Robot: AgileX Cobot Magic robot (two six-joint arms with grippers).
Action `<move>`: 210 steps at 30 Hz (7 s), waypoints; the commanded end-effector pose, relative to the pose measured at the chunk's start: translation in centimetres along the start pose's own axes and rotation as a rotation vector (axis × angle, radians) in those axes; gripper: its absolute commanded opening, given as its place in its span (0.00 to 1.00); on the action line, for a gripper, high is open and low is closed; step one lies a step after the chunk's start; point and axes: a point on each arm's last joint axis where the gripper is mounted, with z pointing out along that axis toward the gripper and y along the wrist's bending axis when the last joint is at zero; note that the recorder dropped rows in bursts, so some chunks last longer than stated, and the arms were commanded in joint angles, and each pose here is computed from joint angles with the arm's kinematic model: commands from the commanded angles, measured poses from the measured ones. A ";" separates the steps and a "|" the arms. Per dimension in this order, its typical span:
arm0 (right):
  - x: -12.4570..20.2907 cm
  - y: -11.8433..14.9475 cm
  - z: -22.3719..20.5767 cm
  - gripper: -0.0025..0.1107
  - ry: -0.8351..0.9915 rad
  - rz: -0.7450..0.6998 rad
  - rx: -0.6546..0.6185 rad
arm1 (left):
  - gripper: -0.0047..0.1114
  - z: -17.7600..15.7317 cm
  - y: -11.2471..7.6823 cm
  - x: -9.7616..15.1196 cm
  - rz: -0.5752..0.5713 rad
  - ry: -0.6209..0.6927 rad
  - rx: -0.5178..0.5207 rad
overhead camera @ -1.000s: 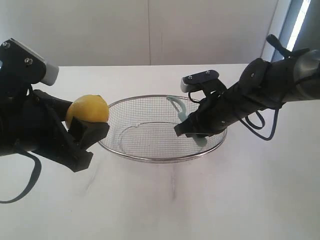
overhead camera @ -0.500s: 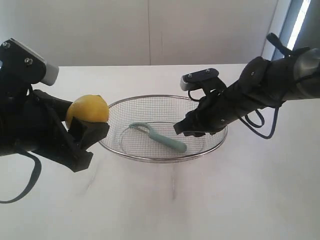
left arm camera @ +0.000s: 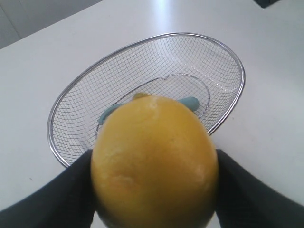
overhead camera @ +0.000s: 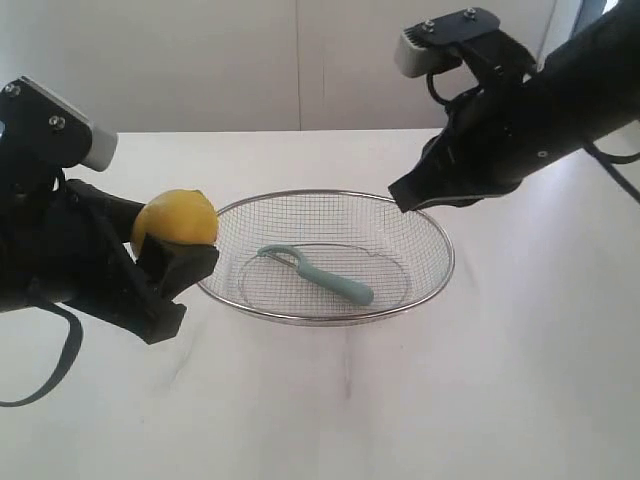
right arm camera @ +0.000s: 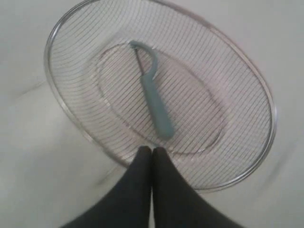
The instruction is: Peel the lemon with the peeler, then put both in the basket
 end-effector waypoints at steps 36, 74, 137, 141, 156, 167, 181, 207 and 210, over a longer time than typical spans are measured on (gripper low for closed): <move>1.6 0.2 -1.5 0.02 0.067 0.091 0.057 | 0.04 9.1 2.3 -3.9 -0.015 -0.062 -0.088; 1.8 -1.3 -1.7 0.02 0.075 0.189 0.221 | 0.04 19.3 5.3 1.3 -0.276 0.388 -0.031; 1.6 -1.3 -1.7 0.02 0.054 0.184 0.225 | 0.04 -8.3 0.4 -10.2 -0.041 0.451 0.293; 1.6 -1.3 -1.7 0.02 0.054 0.184 0.225 | 0.04 -12.7 -0.9 -8.4 -0.041 0.350 0.312; 1.5 -1.0 -1.7 0.02 0.039 0.225 0.187 | 0.04 -16.5 -2.7 -2.2 -0.075 0.236 0.332; 1.5 -1.0 -1.7 0.02 0.037 0.225 0.188 | 0.04 -16.5 -2.7 -2.2 -0.072 0.235 0.333; 1.4 -1.0 -1.6 0.02 0.032 0.226 0.187 | 0.04 -16.6 -2.4 -1.9 -0.082 0.233 0.299; 1.4 -1.0 -1.6 0.02 0.033 0.218 0.187 | 0.04 -15.2 -1.2 8.8 -0.331 -0.080 -0.298; 1.4 -1.0 -1.6 0.02 0.033 0.218 0.187 | 0.04 -15.2 -1.4 9.5 -0.315 -0.139 -0.323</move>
